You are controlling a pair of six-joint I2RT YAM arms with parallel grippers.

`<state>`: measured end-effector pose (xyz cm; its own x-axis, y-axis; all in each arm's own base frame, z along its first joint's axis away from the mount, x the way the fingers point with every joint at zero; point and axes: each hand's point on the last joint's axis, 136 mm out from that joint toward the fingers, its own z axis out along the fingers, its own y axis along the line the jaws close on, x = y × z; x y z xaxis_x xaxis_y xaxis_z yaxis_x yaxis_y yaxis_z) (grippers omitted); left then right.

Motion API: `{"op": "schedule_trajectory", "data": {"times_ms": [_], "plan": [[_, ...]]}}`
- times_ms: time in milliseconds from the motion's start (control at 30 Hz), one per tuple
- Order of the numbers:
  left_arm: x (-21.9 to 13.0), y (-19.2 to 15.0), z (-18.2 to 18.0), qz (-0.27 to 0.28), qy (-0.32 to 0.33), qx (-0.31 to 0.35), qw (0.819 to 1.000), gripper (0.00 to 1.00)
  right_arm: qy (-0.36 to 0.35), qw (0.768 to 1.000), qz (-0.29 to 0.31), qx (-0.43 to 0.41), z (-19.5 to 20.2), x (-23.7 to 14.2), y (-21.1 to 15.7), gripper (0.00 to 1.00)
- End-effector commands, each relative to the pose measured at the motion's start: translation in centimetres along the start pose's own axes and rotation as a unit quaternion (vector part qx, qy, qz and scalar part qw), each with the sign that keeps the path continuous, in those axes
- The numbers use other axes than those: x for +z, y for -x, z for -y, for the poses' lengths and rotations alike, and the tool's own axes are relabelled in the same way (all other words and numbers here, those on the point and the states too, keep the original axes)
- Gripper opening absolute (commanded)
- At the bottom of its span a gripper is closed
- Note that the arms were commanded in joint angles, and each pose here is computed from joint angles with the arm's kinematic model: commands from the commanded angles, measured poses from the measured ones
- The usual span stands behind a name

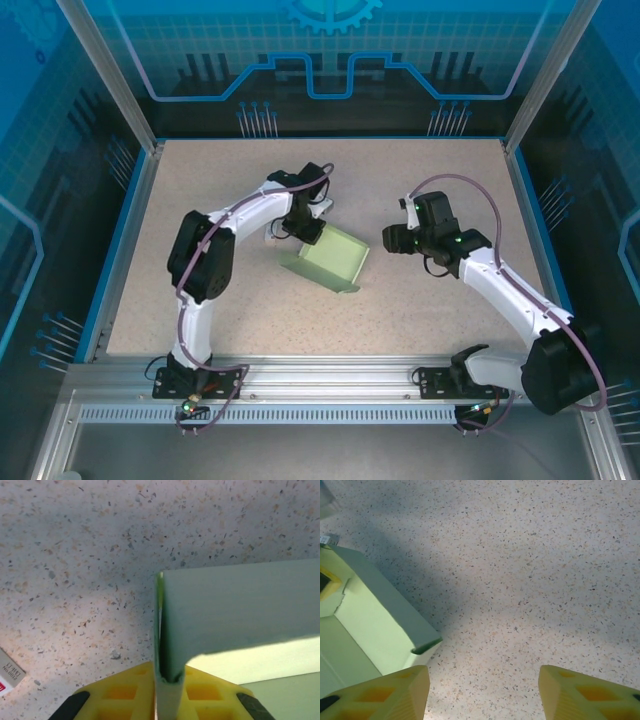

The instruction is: Fold the paper box

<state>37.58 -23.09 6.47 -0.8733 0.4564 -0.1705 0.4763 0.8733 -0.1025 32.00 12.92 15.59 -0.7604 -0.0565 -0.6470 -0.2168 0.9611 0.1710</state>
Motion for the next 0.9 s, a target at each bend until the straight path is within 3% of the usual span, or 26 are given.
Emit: {"op": "schedule_trajectory", "data": {"times_ms": [0, 233, 400, 633, 867], "plan": [[0.4, -0.8, 0.3, -0.045, 0.002, 0.018, 0.999, 0.16, 0.011, 1.000, -0.001, -0.002, 0.1, 0.0, -0.7, 0.60], [1.1, 2.0, 0.7, -0.026, -0.009, 0.026, 0.999, 0.26, 0.030, 0.999, -0.017, 0.006, -0.4, 0.8, -1.6, 0.59], [0.1, 4.0, 0.8, 0.002, -0.007, 0.033, 0.999, 0.42, 0.027, 0.999, -0.021, 0.003, -0.3, 1.0, -2.0, 0.59], [-4.0, 7.4, 0.9, 0.082, -0.005, 0.037, 0.996, 0.55, 0.049, 0.998, -0.036, -0.002, -1.5, 2.8, -2.1, 0.59], [-11.0, 9.8, -2.3, 0.214, 0.028, -0.005, 0.976, 0.58, 0.030, 0.998, -0.057, 0.001, -0.9, 6.6, -0.1, 0.59]]}}
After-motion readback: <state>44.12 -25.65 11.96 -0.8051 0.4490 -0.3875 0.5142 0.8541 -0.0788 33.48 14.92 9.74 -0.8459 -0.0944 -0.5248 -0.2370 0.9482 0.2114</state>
